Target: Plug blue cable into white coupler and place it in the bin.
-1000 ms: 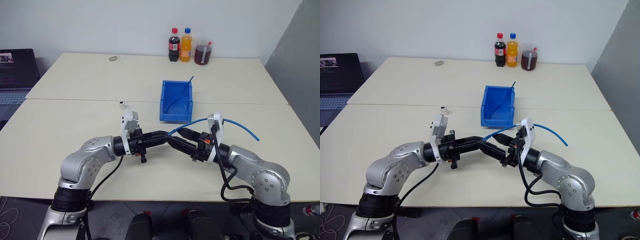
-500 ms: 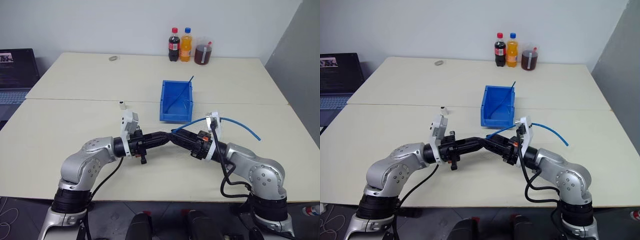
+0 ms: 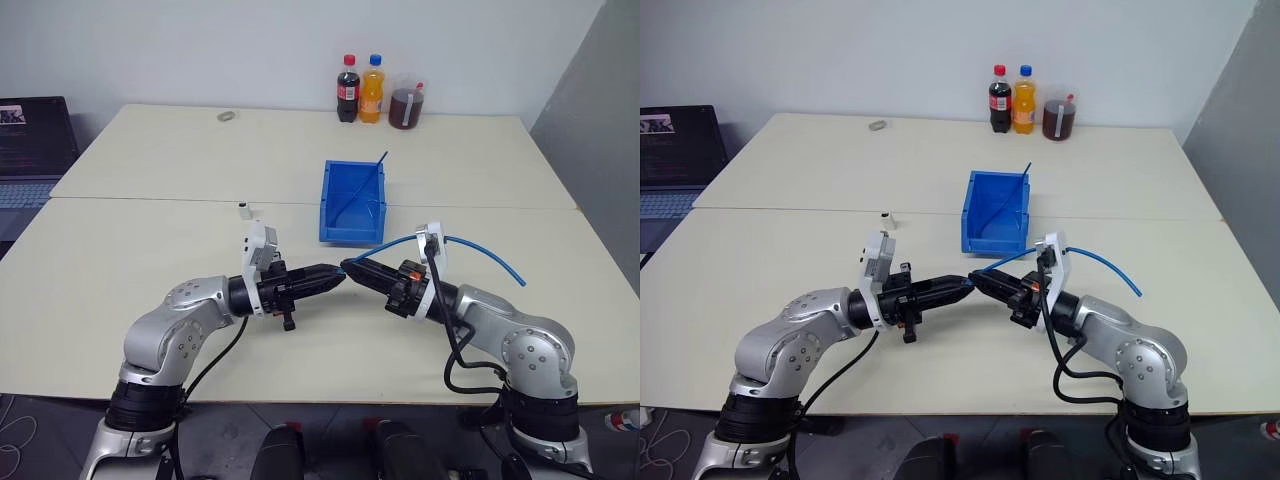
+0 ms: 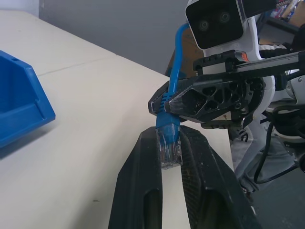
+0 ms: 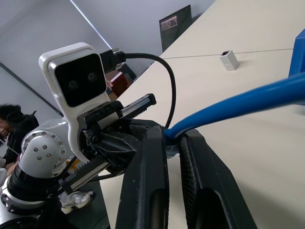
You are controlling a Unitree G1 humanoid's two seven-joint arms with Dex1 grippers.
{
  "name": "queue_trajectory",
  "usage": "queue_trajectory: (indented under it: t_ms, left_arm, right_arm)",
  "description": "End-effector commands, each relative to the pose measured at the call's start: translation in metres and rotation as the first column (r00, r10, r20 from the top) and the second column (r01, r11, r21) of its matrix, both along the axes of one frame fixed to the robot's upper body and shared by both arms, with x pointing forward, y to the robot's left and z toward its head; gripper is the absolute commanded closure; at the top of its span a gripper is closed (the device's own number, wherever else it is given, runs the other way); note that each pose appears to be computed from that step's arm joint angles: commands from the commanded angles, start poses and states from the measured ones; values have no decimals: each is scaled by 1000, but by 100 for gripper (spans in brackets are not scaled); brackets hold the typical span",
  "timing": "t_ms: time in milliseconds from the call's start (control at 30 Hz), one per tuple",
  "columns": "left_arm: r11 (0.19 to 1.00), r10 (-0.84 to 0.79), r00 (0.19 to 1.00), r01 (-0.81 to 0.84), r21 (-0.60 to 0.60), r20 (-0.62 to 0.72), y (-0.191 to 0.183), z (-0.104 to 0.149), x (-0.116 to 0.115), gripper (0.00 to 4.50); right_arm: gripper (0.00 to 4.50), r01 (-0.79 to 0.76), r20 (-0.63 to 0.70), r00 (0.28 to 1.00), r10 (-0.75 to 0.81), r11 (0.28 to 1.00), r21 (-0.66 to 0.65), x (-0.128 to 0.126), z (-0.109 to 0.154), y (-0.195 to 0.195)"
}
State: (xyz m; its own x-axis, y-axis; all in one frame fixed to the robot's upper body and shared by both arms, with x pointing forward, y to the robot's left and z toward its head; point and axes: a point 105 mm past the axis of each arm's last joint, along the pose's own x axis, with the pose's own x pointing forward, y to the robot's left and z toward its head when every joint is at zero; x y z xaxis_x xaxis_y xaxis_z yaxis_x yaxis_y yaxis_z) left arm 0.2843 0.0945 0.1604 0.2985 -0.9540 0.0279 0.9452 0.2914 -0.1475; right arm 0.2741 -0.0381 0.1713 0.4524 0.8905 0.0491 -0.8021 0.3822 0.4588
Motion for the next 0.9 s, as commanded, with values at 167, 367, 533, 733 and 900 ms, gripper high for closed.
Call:
queue_trajectory:
  t_ms: [167, 367, 533, 733, 900]
  left_arm:
    - [998, -6, 999, 4, 57, 45, 4, -5, 0, 337]
    - [995, -9, 1000, 8, 101, 9, 17, -14, -6, 209]
    - [984, 39, 998, -29, 175, -55, 41, -31, -12, 114]
    - [951, 209, 977, -195, 242, -34, 70, -44, -8, 0]
    - [762, 528, 825, -564, 317, 199, 104, -48, 29, 0]
  right_arm:
    - [444, -96, 42, 995, 94, 995, 30, -13, 12, 13]
    - [444, -80, 58, 995, 79, 997, 19, -11, 13, 12]
    - [445, -62, 80, 995, 62, 998, -8, -7, 10, 11]
    - [445, -43, 92, 995, 44, 999, -15, -4, 8, 10]
    - [445, -32, 96, 995, 33, 999, -18, -1, 6, 9]
